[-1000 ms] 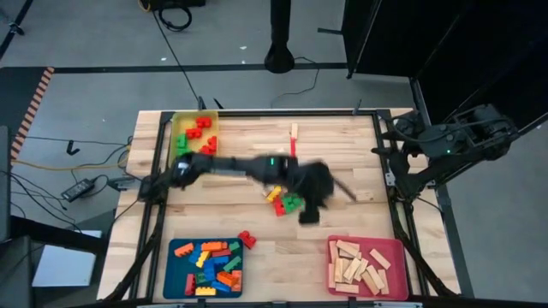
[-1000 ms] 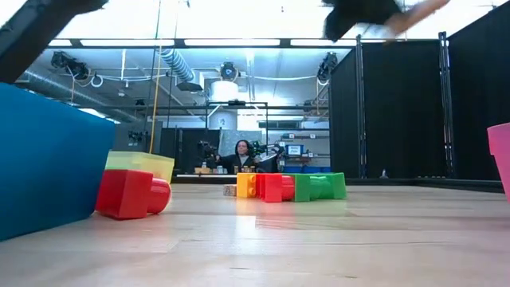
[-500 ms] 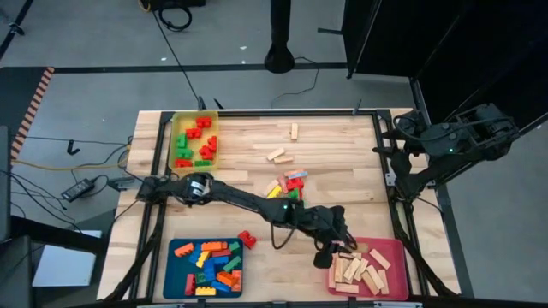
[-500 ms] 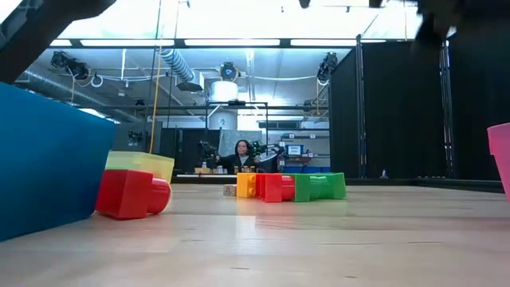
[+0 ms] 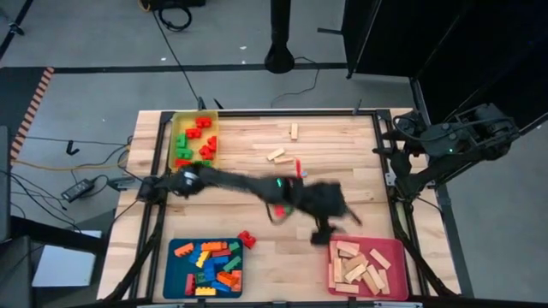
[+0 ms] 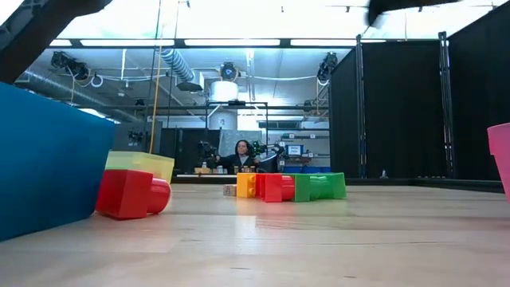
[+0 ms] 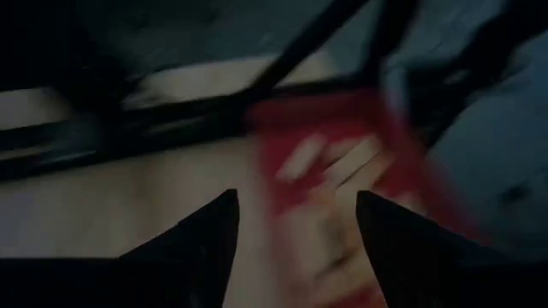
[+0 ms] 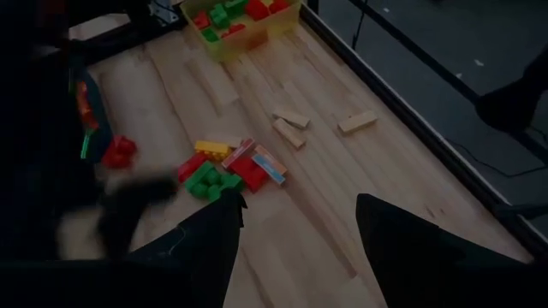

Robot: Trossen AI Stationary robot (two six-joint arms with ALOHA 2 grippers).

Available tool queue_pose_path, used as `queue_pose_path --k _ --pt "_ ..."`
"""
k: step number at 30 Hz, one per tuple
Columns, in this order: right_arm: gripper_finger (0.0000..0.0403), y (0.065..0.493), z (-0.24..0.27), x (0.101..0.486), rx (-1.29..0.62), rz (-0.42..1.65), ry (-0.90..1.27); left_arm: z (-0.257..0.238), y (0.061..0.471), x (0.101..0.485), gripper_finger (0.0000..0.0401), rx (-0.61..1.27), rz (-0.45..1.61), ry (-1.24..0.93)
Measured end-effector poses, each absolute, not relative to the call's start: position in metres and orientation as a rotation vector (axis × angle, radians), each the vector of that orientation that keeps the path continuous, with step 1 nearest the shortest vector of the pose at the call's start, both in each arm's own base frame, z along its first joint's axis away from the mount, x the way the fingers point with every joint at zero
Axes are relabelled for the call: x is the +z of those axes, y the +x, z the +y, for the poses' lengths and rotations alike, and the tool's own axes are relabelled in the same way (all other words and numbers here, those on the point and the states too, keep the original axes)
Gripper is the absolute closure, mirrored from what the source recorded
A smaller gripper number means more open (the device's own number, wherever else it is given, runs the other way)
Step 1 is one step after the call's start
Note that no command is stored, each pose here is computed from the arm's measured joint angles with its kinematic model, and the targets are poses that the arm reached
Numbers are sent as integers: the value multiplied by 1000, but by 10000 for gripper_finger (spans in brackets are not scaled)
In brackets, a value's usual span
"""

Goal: Sort blocks by size
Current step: Put the wooden block into the red bin

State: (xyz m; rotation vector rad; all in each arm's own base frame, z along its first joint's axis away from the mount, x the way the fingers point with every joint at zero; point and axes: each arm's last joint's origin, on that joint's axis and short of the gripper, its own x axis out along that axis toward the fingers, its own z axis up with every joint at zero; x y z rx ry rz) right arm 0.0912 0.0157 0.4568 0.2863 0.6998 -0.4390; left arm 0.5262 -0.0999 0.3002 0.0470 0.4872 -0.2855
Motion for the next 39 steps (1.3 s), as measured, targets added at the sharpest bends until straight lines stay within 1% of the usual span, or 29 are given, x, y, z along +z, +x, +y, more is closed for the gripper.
queue_pose_path --k 2,4,7,9,11,16,19,21,25,28,35,39 --pt "158 91 16 457 -431 705 291 -74 510 321 167 -208 588 133" --pt "158 91 16 457 -429 707 292 -43 494 336 174 -114 677 154" --pt "158 91 16 457 -428 708 293 13 477 333 184 32 835 66" --pt "158 91 16 457 -427 708 293 52 466 323 188 159 940 34" --pt "158 91 16 456 -428 710 292 86 459 311 189 267 998 22" --pt "158 91 16 456 -427 710 290 151 437 258 187 373 1164 -50" --pt "158 91 16 456 -424 712 283 177 425 227 187 402 1201 -123" --pt "158 91 16 456 -422 713 277 185 420 210 187 409 1213 -143" --pt "158 91 16 456 -417 716 263 185 415 185 187 384 1228 -148" --pt "158 91 16 456 -416 717 258 180 416 181 187 348 1228 -164" --pt "158 91 16 457 -422 713 253 168 431 182 187 351 1152 -71" --pt "158 91 16 457 -424 712 252 170 433 168 187 388 1181 -74"
